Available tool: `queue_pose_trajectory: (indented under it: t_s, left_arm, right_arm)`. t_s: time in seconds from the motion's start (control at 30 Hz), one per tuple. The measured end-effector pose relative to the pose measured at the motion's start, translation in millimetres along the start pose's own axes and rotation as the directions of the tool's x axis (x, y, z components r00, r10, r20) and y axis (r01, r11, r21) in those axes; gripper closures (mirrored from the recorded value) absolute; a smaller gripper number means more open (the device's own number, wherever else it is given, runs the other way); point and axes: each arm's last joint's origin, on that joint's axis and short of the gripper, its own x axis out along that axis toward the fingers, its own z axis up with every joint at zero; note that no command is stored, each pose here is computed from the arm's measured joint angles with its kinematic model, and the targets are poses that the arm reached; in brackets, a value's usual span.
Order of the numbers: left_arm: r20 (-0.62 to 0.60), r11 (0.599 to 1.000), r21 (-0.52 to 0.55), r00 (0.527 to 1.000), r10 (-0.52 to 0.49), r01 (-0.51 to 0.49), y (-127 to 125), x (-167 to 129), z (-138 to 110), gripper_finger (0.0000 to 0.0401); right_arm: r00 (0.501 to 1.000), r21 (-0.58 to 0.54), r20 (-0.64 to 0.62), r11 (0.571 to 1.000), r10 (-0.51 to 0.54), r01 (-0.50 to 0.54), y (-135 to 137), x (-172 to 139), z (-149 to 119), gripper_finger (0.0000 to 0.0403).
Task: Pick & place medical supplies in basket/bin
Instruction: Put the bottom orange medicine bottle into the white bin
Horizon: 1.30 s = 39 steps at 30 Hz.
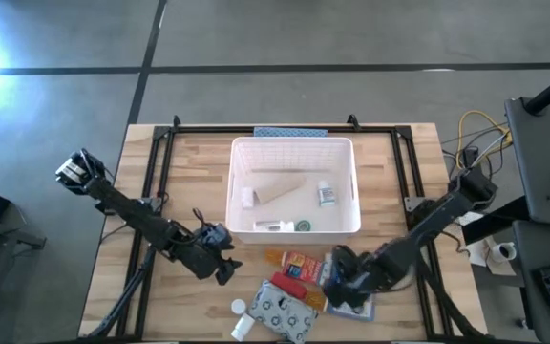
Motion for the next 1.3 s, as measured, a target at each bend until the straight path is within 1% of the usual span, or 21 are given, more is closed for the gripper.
queue_pose_trajectory:
  t_s: [0.1, 0.2, 0.27, 0.33, 0.4, 0.43, 0.5, 0.57, 0.63, 0.73, 0.8, 0.83, 0.97, 1.1, 1.3]
  left_arm:
    - [0.021, 1.0, 0.022, 1.0, -0.004, 0.004, 1.3, 2.6, 6.8, 0.0108]
    - [0.033, 0.999, 0.052, 0.999, 0.013, -0.014, 4.9, 4.8, 12.6, 0.0108]
    - [0.041, 0.997, 0.069, 0.999, 0.023, -0.026, 7.0, 6.3, 16.2, 0.0108]
    - [0.045, 0.997, 0.072, 0.999, 0.028, -0.032, 8.4, 7.2, 18.4, 0.0108]
    - [0.044, 0.997, 0.072, 0.999, 0.028, -0.031, 8.7, 7.3, 18.9, 0.0108]
    - [0.042, 0.997, 0.072, 0.999, 0.027, -0.03, 8.6, 7.2, 18.8, 0.0108]
    - [0.017, 0.997, 0.074, 1.0, 0.01, -0.012, 7.9, 7.0, 17.6, 0.0108]
    - [-0.031, 0.997, 0.079, 0.999, -0.02, 0.022, 6.3, 6.5, 14.8, 0.0108]
    - [-0.068, 0.995, 0.088, 0.997, -0.044, 0.05, 4.4, 5.4, 10.8, 0.0108]
    - [-0.101, 0.991, 0.112, 0.993, -0.056, 0.068, 2.1, 4.7, 2.1, 0.0108]
    - [-0.12, 0.988, 0.132, 0.991, -0.058, 0.074, 1.8, 3.4, -5.2, 0.0108]
    - [-0.126, 0.988, 0.131, 0.99, -0.062, 0.078, 1.2, 2.6, -8.1, 0.0108]
    - [-0.152, 0.989, 0.108, 0.985, -0.08, 0.097, -2.7, -2.2, -19.2, 0.0108]
    - [-0.17, 0.989, 0.094, 0.98, -0.099, 0.116, -6.6, -6.6, -27.1, 0.0108]
    - [-0.187, 0.986, 0.097, 0.975, -0.115, 0.135, -9.9, -10.8, -34.6, 0.0108]
  right_arm:
    - [0.999, 0.016, 0.03, 1.0, -0.021, 0.021, 4.2, 8.9, 18.1, 0.0076]
    - [0.994, 0.039, 0.102, 0.999, -0.035, 0.032, 8.1, 12.9, 32.6, 0.0076]
    - [0.985, 0.075, 0.162, 0.996, -0.052, 0.04, 10.0, 13.2, 41.0, 0.0076]
    - [0.979, 0.112, 0.196, 0.993, -0.061, 0.039, 10.5, 12.7, 46.0, 0.0076]
    - [0.979, 0.118, 0.203, 0.993, -0.035, 0.011, 13.7, 12.1, 48.7, 0.0076]
    - [0.979, 0.097, 0.202, 0.995, -0.015, -0.005, 16.0, 12.1, 48.9, 0.0076]
    - [0.984, 0.013, 0.175, 0.999, 0.027, -0.03, 20.1, 12.3, 48.3, 0.0076]
    - [0.99, -0.077, 0.121, 0.995, 0.072, -0.063, 24.7, 11.6, 46.9, 0.0076]
    - [0.993, -0.143, 0.082, 0.987, 0.084, -0.071, 26.4, 10.4, 45.3, 0.0076]
    - [0.994, -0.252, 0.067, 0.965, 0.089, -0.07, 27.3, 9.6, 43.9, 0.0076]
    - [0.996, -0.325, 0.025, 0.942, 0.091, -0.078, 27.3, 9.6, 42.8, 0.0076]
    - [0.996, -0.331, -0.011, 0.94, 0.086, -0.084, 26.6, 9.6, 41.8, 0.0076]
    - [0.989, -0.263, -0.135, 0.96, 0.065, -0.099, 24.3, 8.6, 33.8, 0.0076]
    - [0.982, -0.246, -0.172, 0.962, 0.075, -0.117, 25.9, 5.4, 16.0, 0.0076]
    - [0.969, -0.248, -0.21, 0.951, 0.134, -0.186, 32.2, 0.9, -3.6, 0.0076]
